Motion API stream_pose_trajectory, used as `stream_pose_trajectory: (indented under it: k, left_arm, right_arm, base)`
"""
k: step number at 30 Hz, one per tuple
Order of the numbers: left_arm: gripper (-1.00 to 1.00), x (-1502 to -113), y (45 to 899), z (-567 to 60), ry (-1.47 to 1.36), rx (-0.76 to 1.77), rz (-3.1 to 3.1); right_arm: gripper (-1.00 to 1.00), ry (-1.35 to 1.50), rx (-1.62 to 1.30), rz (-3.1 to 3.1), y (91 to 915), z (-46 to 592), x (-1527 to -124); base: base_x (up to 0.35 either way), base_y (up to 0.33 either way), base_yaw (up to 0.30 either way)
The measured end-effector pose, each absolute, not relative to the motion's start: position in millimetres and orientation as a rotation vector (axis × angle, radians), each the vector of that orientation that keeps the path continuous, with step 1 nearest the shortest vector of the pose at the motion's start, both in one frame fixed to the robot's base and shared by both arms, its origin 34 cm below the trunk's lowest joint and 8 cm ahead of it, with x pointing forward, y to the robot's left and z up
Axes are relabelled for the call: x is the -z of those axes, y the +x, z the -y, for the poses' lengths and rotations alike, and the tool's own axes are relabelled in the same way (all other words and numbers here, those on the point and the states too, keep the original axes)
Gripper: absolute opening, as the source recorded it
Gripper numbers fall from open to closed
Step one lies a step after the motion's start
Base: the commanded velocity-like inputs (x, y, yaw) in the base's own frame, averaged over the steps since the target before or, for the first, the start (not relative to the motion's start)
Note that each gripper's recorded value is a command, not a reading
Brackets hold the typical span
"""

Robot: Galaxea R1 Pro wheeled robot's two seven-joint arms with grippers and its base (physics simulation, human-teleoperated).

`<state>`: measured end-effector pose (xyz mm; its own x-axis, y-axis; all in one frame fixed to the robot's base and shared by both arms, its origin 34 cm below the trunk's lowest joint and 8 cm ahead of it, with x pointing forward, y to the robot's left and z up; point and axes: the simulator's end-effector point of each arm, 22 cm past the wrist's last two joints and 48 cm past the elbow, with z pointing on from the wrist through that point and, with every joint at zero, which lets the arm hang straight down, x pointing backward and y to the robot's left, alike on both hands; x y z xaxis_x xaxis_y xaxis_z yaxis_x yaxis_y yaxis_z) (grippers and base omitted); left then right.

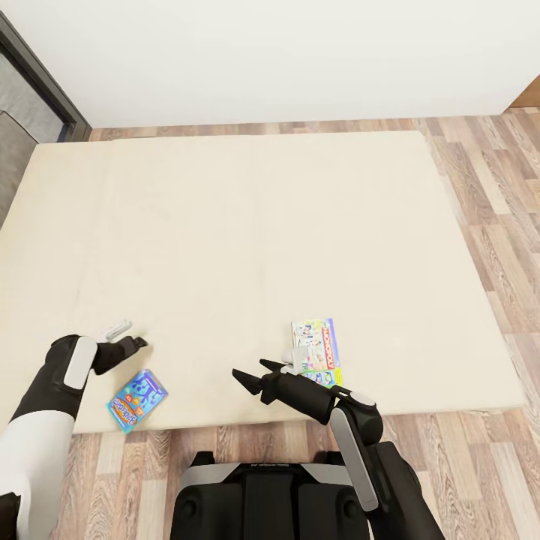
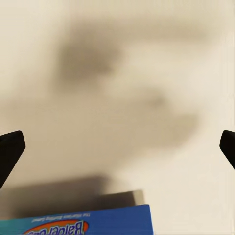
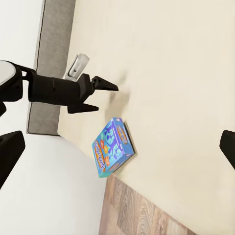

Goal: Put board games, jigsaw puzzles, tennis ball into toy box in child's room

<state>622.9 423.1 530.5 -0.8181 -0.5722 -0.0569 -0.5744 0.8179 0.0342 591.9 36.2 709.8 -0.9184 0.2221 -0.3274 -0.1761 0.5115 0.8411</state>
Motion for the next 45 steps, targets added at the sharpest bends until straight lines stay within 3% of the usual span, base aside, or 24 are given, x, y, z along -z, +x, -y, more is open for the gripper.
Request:
stream_pose_trajectory:
  k: [45]
  left_arm:
    - [1.00, -567.4, 589.7, -424.2, -0.811, -0.092, -2.947]
  right_arm:
    - [1.00, 0.045, -1.379, -2.360, 593.1, -34.7, -709.9]
  base:
    - [0.000, 0.000, 0.000]
